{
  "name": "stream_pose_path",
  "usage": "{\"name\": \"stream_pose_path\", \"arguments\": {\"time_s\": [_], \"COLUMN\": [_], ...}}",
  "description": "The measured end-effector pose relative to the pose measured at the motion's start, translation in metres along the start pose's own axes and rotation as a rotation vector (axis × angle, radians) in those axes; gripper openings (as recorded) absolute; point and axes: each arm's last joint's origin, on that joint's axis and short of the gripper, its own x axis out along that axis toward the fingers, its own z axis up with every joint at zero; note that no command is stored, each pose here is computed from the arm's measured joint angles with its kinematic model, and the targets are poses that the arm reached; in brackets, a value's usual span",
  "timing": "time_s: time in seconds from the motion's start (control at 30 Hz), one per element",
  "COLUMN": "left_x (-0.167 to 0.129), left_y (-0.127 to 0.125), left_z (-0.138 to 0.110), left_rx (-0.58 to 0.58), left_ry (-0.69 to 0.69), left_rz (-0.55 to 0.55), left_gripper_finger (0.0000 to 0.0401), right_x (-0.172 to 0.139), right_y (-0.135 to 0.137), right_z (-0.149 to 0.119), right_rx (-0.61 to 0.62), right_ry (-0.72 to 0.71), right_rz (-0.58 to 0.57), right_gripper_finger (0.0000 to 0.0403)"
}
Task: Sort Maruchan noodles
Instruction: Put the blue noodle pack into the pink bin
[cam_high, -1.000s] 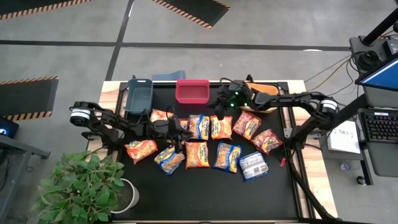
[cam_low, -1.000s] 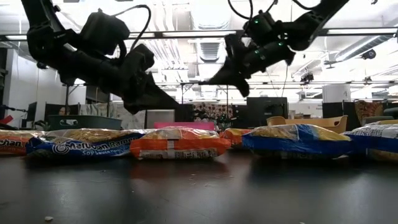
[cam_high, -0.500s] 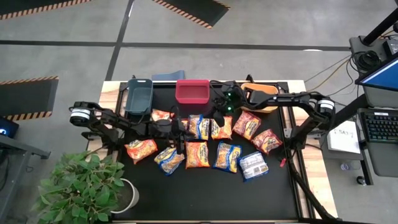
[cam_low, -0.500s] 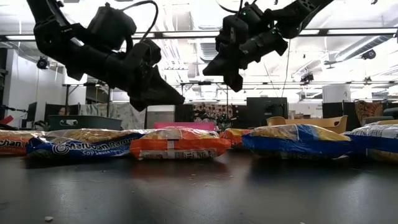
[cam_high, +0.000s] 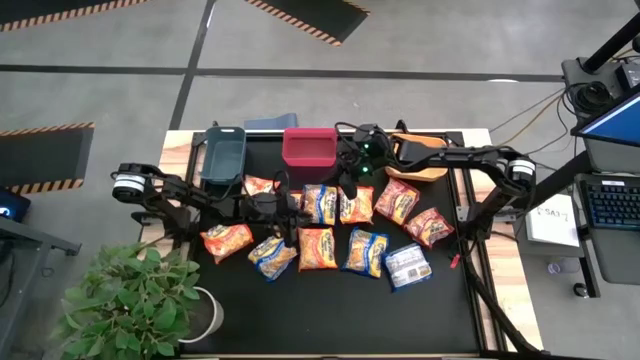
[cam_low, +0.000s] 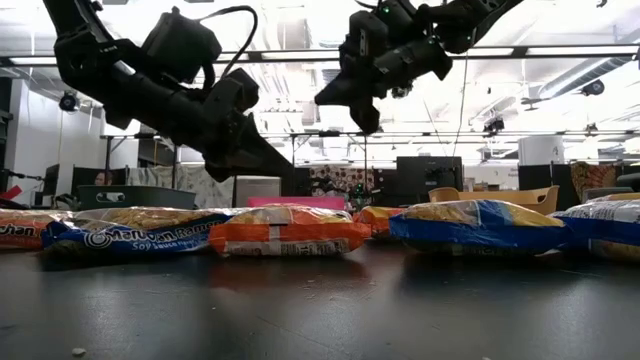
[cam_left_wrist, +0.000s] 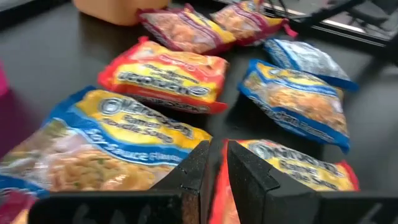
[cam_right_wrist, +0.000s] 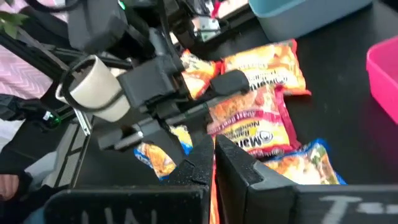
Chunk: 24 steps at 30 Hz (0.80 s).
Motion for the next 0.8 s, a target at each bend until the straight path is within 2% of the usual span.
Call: {"name": "stream_pose_path", "arguments": {"time_s": [0.23, 0.4, 0.53, 0.8], "left_x": [0.0, 0.0, 0.0, 0.001], "left_y": [0.002, 0.002, 0.002, 0.002], "left_z": [0.0, 0.0, 0.0, -0.002], "left_rx": [0.002, 0.02, 0.052, 0.057], "left_ry": [-0.012, -0.011, -0.009, -0.006], "left_rz": [0.052, 0.053, 0.054, 0.055], "left_gripper_finger": [0.0039, 0.0039, 0.0039, 0.0039], "right_x": [-0.001, -0.001, -0.001, -0.002], "right_y": [0.003, 0.003, 0.0, -0.008], "right_z": [0.007, 0.009, 0.007, -0.009], "right_rx": [-0.027, -0.109, -0.122, -0.07], "right_ry": [-0.035, -0.054, -0.046, 0.08], "right_rz": [0.009, 0.008, -0.072, -0.237], "right_gripper_finger": [0.0009, 0.0009, 0.0009, 0.0009]}}
